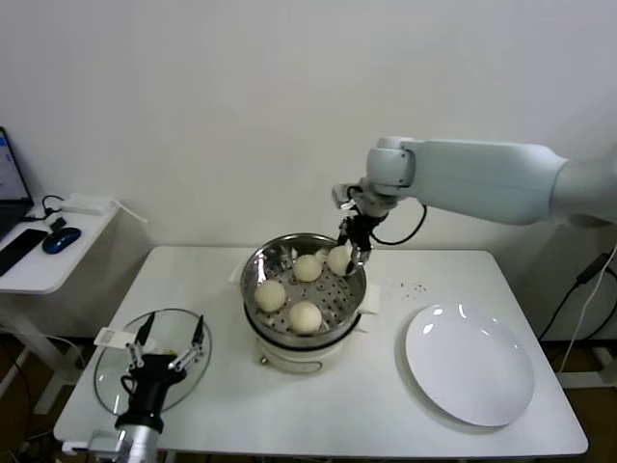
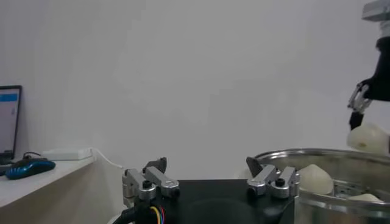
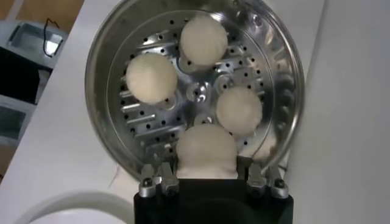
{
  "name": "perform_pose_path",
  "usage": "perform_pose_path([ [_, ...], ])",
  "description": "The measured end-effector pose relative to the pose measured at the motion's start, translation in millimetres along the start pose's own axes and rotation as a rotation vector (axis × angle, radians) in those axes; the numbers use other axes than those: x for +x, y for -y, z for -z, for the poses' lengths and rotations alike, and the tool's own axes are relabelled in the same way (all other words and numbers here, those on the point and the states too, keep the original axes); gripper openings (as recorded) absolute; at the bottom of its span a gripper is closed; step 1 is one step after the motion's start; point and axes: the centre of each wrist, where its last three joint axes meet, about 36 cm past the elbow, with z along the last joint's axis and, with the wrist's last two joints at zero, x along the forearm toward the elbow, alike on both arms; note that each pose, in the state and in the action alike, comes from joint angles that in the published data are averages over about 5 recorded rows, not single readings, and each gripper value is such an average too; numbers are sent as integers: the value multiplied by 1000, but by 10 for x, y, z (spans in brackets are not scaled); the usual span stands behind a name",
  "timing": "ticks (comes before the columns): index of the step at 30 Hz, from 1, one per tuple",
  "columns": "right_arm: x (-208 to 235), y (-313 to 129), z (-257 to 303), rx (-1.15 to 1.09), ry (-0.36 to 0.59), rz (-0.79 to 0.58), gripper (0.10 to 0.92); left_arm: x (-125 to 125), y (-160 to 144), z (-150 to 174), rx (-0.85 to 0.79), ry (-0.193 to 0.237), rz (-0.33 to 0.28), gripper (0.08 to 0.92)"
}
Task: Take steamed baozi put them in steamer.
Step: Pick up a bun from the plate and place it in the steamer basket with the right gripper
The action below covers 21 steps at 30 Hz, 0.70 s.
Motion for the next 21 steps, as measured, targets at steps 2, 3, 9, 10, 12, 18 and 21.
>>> perform_pose_path([
  [2, -85, 3, 40, 1, 2, 5, 627, 0, 0, 4, 0, 1, 0, 823],
  [3, -125, 2, 52, 1, 2, 8, 627, -1, 1, 6, 0, 2, 0, 823],
  [9, -345, -17, 57, -5, -2, 24, 626, -7, -4, 11, -2, 4, -1, 823],
  [10, -377, -22, 55, -6, -3, 26, 626, -7, -4, 11, -2, 4, -1, 823],
  [12, -436, -33, 58, -8, -3, 30, 625, -9, -5, 9, -2, 4, -1, 823],
  [18, -581, -66, 102, -6, 4, 45, 626, -14, -8, -8, -2, 0, 0, 823],
  [21, -627, -76, 105, -6, 3, 50, 626, -18, -10, -14, -2, 0, 1, 823],
])
